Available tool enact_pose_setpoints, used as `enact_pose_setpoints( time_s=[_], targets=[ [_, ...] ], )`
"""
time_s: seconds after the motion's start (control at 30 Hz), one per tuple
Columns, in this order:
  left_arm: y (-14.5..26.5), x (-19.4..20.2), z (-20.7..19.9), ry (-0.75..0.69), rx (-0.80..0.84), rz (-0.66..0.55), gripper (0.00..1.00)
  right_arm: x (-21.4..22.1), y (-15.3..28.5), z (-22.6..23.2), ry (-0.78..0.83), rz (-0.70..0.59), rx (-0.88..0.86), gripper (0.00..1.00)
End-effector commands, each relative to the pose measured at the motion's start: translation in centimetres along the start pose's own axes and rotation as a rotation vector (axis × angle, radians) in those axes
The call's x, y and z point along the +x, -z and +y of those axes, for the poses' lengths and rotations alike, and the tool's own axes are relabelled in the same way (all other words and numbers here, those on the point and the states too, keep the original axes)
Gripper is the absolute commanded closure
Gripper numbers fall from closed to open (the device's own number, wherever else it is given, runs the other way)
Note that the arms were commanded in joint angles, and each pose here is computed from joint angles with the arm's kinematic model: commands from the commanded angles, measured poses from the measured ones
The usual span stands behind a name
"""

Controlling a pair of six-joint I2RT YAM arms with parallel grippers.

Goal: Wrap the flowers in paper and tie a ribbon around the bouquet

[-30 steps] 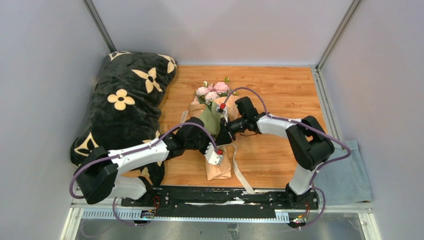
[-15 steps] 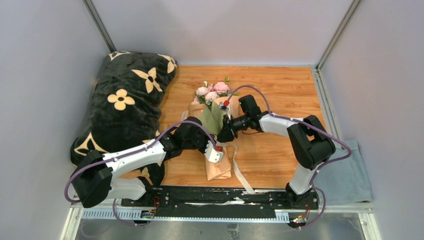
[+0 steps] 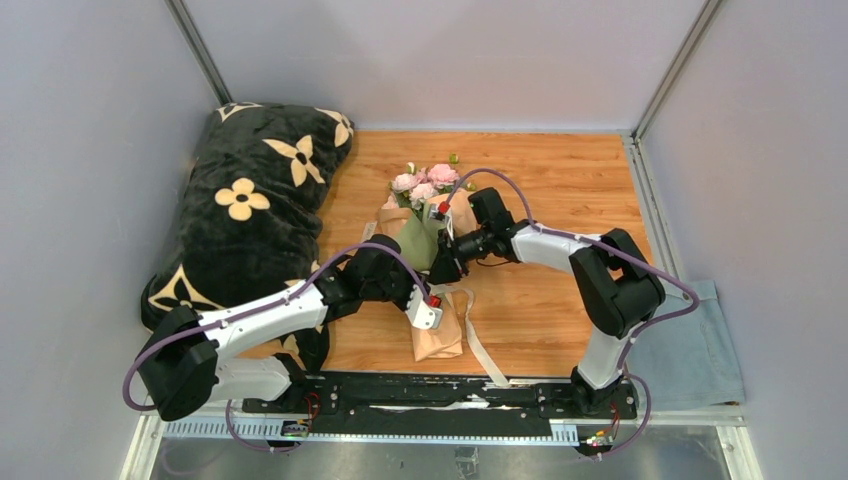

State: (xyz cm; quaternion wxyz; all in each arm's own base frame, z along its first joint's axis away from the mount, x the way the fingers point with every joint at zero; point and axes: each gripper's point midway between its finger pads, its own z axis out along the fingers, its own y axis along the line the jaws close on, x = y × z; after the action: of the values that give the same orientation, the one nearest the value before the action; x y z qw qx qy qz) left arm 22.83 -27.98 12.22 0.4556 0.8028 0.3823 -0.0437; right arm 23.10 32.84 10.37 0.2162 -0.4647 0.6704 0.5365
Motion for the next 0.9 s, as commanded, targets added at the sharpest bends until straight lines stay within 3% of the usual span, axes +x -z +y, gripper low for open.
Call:
enact_pose_setpoints(
  time_s=[0.0,0.47,0.87],
  targets=[
    [-0.1,-0.5,-1.5,-0.005,0.049,-0.036,1.0,-0.1,-0.7,-0.5,0.027,0.021,0.007,0.76],
    [0.3,-0.2,-1.2,0.003,0.032,-0.04,1.0,0.2,1.7,-2.2,0.035,0.037,0.112,0.69],
    [0.2,-1.2,-1.2,0.073,0.033,-0.094,1.0,-0.4,-0.9,-0.7,0.1,0.058,0.018,0.77]
  ],
)
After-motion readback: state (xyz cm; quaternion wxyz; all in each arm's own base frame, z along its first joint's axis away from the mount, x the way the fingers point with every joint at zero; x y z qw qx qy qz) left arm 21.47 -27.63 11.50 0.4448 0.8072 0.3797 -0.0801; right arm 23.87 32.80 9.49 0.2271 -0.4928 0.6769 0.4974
